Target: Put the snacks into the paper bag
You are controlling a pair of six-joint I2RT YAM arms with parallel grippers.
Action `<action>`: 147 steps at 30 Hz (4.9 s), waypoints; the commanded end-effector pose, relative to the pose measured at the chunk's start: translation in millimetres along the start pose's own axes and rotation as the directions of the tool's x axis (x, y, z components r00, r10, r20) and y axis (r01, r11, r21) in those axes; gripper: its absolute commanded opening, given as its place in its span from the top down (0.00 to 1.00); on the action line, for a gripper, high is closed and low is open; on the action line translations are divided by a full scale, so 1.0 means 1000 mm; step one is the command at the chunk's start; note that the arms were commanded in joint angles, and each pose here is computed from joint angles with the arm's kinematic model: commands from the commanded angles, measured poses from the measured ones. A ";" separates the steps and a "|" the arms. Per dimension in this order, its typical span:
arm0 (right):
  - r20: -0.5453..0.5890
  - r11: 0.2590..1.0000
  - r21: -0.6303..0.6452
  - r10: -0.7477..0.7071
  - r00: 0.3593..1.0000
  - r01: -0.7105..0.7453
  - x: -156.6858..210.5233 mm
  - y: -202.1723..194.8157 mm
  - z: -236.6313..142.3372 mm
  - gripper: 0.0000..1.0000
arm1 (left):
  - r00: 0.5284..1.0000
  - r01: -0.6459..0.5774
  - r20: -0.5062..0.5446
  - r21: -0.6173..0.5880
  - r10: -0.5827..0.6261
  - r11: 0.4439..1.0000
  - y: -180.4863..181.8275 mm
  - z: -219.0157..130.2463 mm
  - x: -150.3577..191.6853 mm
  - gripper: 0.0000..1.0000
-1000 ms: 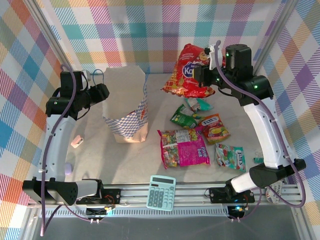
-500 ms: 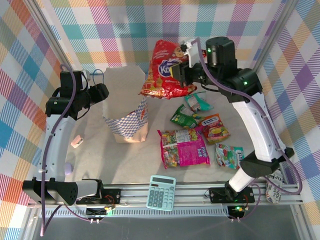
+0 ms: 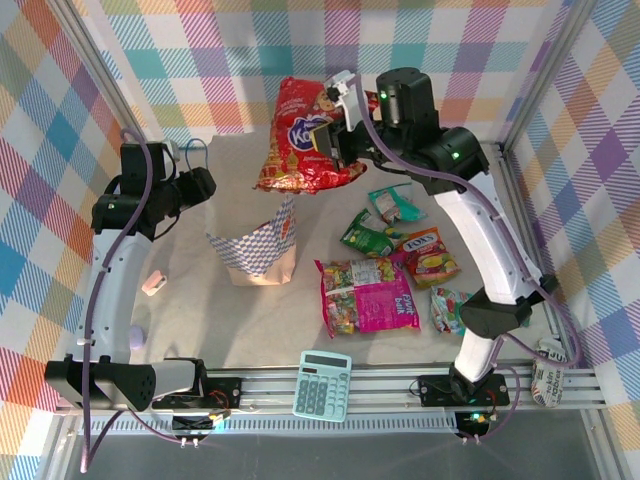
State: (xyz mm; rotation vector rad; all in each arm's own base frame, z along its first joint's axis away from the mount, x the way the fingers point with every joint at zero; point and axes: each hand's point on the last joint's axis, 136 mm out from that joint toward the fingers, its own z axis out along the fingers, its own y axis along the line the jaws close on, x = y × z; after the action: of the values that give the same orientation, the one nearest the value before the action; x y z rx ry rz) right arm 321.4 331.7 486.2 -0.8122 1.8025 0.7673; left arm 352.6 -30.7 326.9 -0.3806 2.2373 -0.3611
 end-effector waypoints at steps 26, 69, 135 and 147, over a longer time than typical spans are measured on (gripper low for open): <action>0.341 0.962 -0.257 0.178 0.923 -0.090 -0.082 0.039 0.061 1.00 | 0.999 0.022 0.050 -0.033 -0.020 0.999 0.008 0.008 -0.004 0.52; 0.209 0.988 -0.108 -0.086 0.974 0.111 -0.035 0.027 0.082 1.00 | 0.995 0.075 0.072 -0.067 -0.071 0.995 0.018 0.003 -0.009 0.59; 0.143 0.905 -0.265 -0.306 0.941 0.334 0.018 0.087 0.154 1.00 | 0.996 0.073 0.050 -0.052 -0.071 0.996 0.019 0.007 -0.001 0.60; 0.019 0.942 -0.254 -0.220 0.975 0.217 0.050 0.075 0.174 1.00 | 0.996 0.076 0.055 -0.052 -0.074 0.996 0.019 0.007 -0.002 0.60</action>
State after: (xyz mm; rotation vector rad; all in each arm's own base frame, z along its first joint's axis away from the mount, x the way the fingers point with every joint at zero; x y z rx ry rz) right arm 336.5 494.8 353.1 -1.2196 1.7482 0.8114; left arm 358.9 -14.8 307.9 -0.4916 2.2240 -0.3055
